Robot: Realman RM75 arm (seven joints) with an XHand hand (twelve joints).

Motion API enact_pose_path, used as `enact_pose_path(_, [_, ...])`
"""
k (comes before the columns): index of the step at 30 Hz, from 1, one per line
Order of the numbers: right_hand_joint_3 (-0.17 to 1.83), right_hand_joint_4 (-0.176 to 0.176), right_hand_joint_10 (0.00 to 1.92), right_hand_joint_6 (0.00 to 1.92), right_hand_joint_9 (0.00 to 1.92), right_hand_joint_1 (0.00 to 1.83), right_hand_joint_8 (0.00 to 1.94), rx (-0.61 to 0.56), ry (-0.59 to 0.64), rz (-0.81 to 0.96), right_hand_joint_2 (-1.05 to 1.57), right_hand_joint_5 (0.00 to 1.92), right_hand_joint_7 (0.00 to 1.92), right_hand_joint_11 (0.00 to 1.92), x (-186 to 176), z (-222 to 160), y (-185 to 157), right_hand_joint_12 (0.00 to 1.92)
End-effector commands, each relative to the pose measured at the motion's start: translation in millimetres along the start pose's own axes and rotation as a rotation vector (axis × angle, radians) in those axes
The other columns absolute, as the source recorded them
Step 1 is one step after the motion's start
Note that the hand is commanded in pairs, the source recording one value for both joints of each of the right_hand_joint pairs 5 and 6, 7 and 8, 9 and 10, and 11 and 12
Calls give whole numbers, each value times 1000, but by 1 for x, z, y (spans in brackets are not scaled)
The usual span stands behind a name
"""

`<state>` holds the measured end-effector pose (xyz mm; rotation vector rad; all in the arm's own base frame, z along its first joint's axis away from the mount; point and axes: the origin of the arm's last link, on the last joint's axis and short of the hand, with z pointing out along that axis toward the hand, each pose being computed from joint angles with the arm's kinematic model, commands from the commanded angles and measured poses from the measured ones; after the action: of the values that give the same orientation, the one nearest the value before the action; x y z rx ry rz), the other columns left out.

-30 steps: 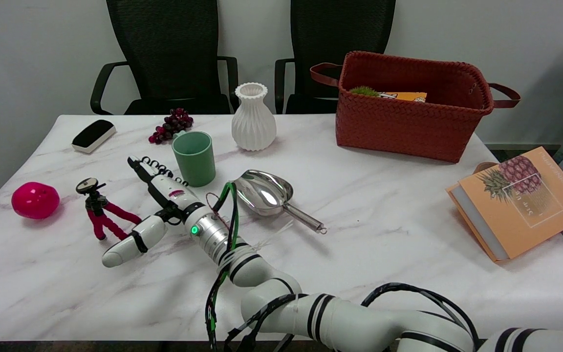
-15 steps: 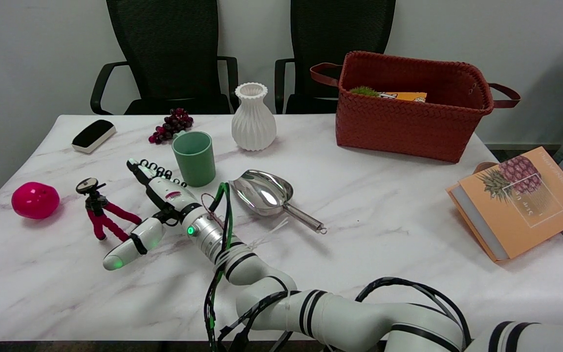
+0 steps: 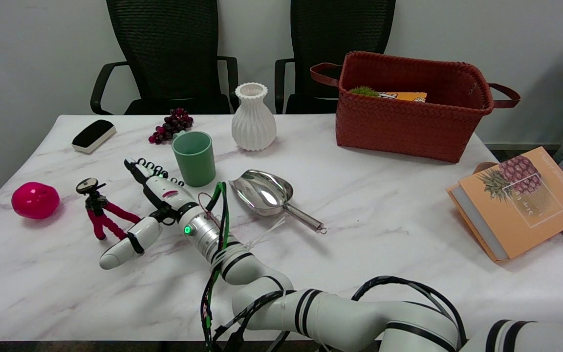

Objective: Pick up the flexible tripod.

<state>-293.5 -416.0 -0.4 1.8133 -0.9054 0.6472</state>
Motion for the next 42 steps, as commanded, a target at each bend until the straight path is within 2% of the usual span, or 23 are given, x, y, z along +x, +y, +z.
enact_pose_path(1, [240,0,0,0,0,896,43,19,7,55,-323,0,43,80,-2,4,-9,80])
enact_pose_path(8, [243,0,0,0,0,912,57,19,-4,124,-329,0,57,93,-5,4,-12,93])
enact_pose_path(25, [402,0,0,0,0,946,93,15,-19,202,-385,0,93,156,-12,3,-14,156])
enact_pose_path(42, [295,0,0,11,0,1047,120,-6,-33,192,-344,11,120,228,-16,3,-10,228])
